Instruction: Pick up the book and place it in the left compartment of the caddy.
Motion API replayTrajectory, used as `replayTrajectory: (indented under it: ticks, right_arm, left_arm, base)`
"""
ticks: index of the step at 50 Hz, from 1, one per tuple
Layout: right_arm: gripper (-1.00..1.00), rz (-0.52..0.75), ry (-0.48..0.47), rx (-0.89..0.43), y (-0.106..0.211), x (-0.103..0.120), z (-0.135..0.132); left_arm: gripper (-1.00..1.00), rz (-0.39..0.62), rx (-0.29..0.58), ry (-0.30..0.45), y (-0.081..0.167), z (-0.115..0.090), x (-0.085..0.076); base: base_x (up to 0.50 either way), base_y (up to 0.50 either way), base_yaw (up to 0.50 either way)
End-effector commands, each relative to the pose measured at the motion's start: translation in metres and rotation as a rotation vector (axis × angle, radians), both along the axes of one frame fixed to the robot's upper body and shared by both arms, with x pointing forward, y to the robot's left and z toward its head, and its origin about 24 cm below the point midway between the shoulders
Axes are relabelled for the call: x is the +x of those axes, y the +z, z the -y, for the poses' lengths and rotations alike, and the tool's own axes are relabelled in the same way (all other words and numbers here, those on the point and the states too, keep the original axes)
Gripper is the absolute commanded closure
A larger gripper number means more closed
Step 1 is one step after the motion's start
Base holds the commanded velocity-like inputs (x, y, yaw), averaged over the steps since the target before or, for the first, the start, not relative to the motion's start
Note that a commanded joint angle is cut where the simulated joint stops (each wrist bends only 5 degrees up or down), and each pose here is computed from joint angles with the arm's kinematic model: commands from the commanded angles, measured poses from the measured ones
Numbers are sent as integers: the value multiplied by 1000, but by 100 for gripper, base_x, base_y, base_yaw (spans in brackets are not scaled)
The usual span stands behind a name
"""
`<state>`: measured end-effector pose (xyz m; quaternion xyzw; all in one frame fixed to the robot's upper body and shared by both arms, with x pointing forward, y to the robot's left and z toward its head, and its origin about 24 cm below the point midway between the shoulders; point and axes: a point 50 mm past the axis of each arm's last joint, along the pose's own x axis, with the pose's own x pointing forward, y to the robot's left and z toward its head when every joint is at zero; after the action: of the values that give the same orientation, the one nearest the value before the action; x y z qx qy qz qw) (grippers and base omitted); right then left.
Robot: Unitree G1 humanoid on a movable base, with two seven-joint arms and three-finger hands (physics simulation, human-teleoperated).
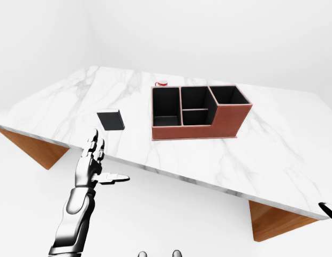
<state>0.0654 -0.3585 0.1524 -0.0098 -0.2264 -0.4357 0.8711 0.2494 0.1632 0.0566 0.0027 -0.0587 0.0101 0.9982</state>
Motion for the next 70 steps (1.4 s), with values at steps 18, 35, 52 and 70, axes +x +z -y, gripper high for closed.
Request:
replayTrajectory:
  ticks: [18, 35, 52, 70]
  right_arm:
    - [-100, 3, -5, 6, 0, 0, 2]
    - [-100, 2, 4, 9, -2, -2, 3]
    - [-100, 16, 6, 7, 1, -3, 2]
    - [-100, 1, -2, 19, -3, -1, 4]
  left_arm:
    - [-100, -3, -6, -5, -1, 0, 1]
    - [-100, -12, 4, -7, -3, 0, 1]
    - [-100, -11, 6, -9, -2, 1, 0]
    - [-100, -16, 8, -8, -4, 1, 0]
  base:
    - [0, 0, 0]
    - [0, 0, 0]
    - [0, 0, 0]
    - [9, 3, 0]
